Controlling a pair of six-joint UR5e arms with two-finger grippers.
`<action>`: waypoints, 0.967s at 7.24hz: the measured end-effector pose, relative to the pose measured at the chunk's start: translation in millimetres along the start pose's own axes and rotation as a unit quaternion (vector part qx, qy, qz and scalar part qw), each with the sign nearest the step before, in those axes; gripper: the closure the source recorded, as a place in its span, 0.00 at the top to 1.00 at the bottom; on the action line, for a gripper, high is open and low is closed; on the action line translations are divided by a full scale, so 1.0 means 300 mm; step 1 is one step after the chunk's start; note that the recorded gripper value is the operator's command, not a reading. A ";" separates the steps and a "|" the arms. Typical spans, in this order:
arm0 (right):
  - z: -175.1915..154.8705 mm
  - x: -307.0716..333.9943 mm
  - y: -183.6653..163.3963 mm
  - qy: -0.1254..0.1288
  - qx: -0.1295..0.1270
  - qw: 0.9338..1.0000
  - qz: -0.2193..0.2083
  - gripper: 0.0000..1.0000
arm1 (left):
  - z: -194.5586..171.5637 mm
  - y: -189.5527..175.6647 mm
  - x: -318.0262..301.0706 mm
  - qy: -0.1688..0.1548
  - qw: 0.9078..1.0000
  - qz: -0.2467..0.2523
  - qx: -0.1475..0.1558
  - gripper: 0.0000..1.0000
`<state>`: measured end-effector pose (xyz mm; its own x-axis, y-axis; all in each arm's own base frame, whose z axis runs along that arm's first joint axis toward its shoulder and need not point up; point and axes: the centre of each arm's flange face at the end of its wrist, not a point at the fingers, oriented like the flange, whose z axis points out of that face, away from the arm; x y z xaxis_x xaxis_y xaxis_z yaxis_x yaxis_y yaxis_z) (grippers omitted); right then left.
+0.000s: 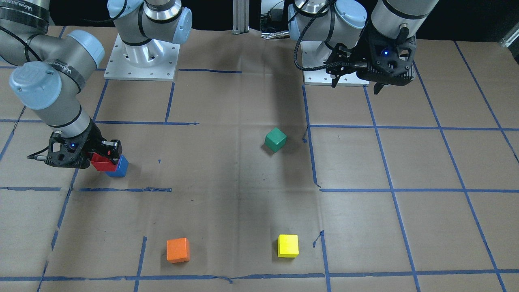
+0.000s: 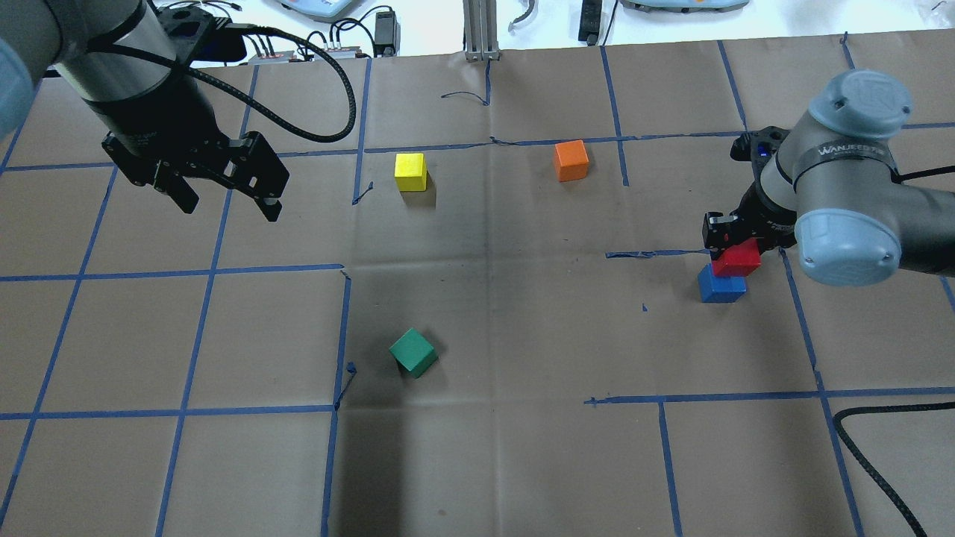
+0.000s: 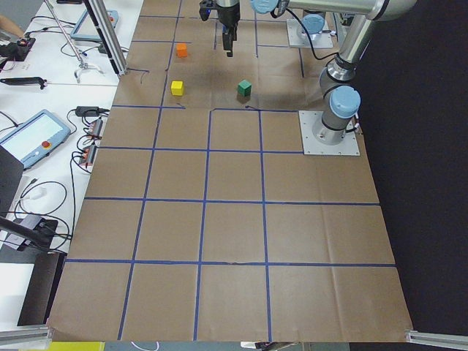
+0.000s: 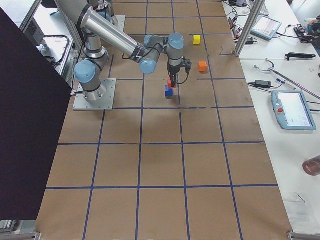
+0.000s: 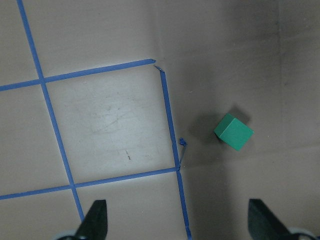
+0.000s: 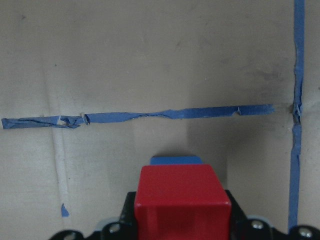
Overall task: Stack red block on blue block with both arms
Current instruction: 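Carry the red cube over the blue cube and lower it on top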
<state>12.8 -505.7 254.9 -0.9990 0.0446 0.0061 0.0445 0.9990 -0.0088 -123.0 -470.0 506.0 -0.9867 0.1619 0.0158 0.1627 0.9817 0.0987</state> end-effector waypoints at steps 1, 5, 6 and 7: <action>0.010 0.001 -0.001 0.001 0.000 1.000 -0.001 0.07 | 0.001 0.001 0.000 0.000 1.000 0.000 -0.002 1.00; 0.025 0.005 -0.008 0.006 0.002 1.000 -0.008 0.07 | 0.005 0.001 0.003 0.001 1.000 0.001 -0.005 1.00; 0.027 0.005 -0.008 0.006 0.001 1.000 -0.019 0.07 | 0.004 0.003 0.003 0.001 1.000 0.002 -0.004 1.00; 0.029 0.006 -0.009 0.007 0.000 1.000 -0.026 0.07 | 0.003 0.004 0.003 0.001 1.000 0.002 -0.004 1.00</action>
<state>10.9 -508.2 246.3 -0.9998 -0.0073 0.0209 -0.0074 0.9999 -0.0077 -123.7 -468.7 505.3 -0.9859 0.1664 0.0174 0.1673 0.9801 0.1070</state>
